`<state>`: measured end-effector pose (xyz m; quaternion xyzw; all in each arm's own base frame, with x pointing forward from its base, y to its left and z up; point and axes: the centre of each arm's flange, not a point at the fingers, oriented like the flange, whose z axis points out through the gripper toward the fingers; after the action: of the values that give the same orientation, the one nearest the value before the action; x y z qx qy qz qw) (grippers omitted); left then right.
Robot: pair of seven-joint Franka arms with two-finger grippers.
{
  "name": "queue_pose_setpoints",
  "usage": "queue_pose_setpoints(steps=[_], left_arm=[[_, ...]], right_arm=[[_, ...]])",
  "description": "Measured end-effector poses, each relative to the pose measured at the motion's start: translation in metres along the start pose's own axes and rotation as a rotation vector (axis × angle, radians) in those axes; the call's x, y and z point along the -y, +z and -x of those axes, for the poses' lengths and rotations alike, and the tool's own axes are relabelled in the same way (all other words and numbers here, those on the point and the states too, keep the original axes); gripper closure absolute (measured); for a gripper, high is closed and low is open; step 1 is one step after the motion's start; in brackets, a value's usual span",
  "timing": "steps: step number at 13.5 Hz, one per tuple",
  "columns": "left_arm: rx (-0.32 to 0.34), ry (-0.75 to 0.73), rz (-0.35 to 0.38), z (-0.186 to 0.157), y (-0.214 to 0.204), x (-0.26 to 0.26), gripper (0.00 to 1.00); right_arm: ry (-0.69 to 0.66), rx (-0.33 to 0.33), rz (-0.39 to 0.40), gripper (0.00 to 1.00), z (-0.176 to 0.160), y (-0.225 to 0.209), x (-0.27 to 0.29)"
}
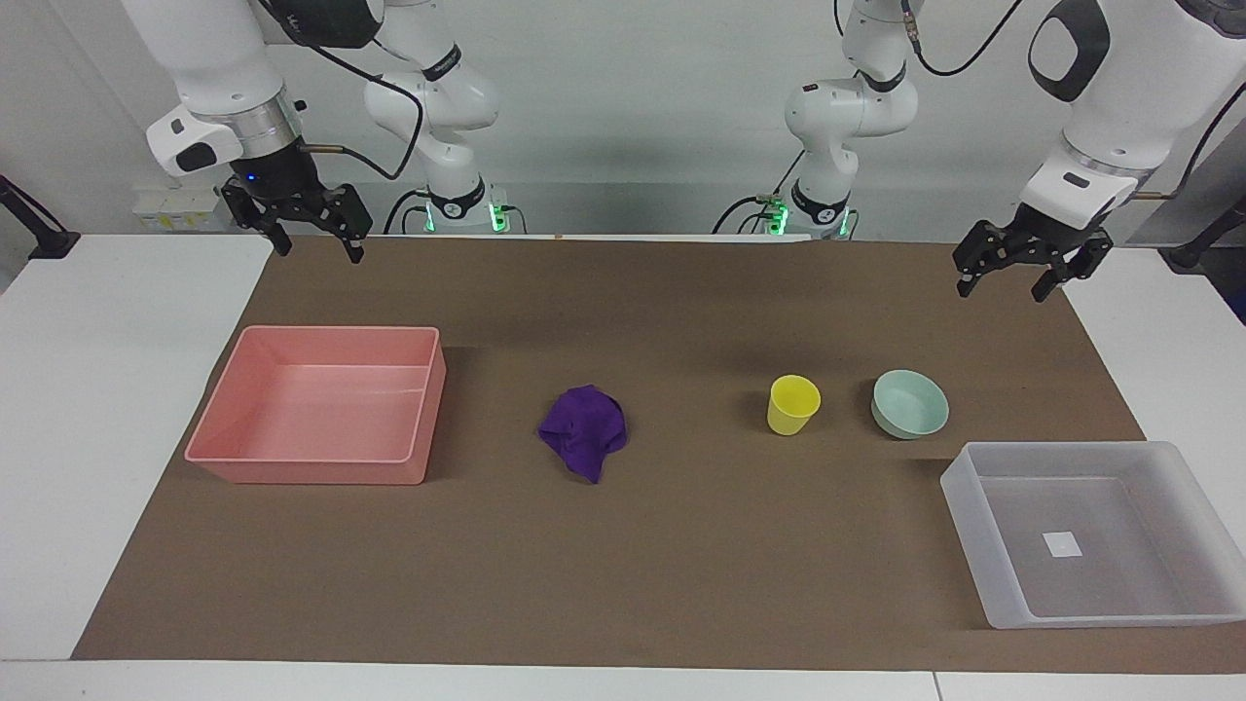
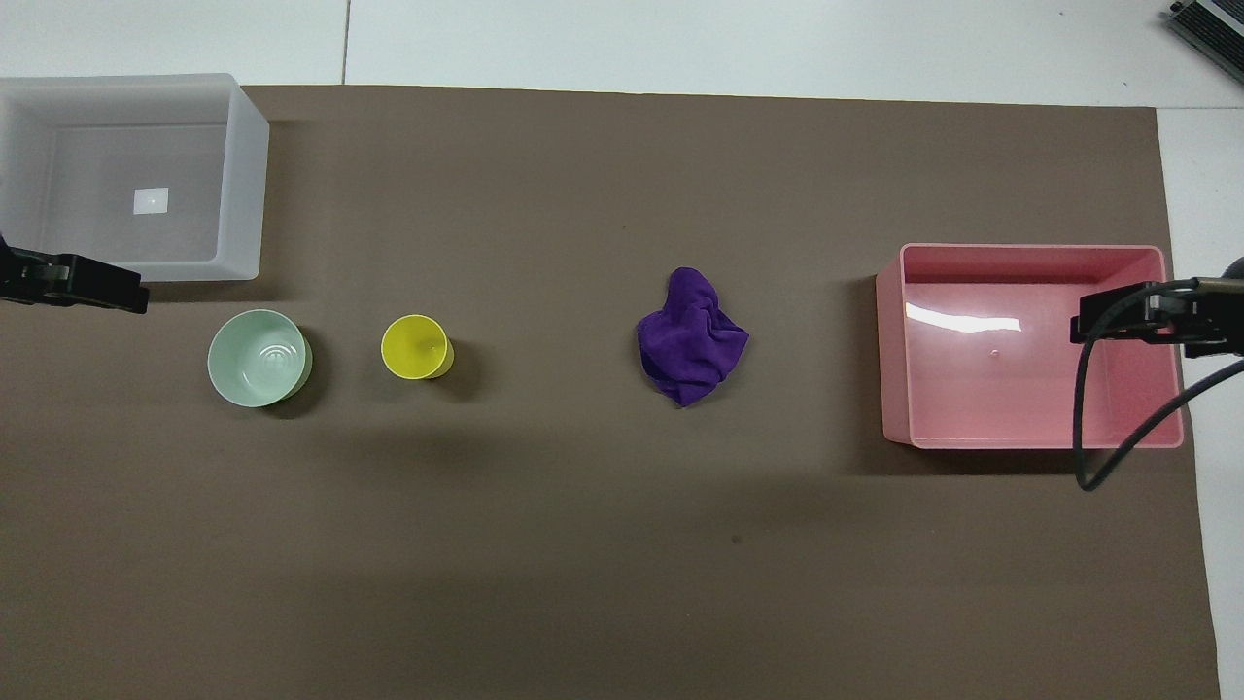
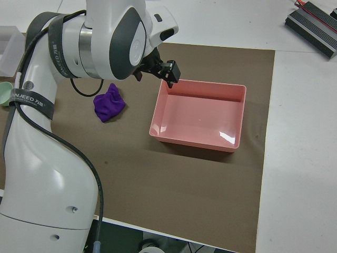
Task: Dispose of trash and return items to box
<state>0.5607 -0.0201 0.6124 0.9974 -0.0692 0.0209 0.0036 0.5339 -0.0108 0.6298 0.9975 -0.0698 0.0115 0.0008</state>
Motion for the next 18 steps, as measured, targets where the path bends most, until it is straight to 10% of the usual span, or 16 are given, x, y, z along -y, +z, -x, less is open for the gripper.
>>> queue_pose_setpoints(steps=[10, 18], left_arm=[[-0.029, -0.008, -0.004, -0.004, 0.009, 0.005, 0.0], [-0.071, -0.025, -0.01, -0.003, 0.115, 0.015, 0.0]], right_arm=[[-0.076, -0.091, -0.02, 0.0, -0.014, 0.028, 0.065], [-0.11, -0.129, -0.056, 0.0, -0.039, 0.147, 0.217]])
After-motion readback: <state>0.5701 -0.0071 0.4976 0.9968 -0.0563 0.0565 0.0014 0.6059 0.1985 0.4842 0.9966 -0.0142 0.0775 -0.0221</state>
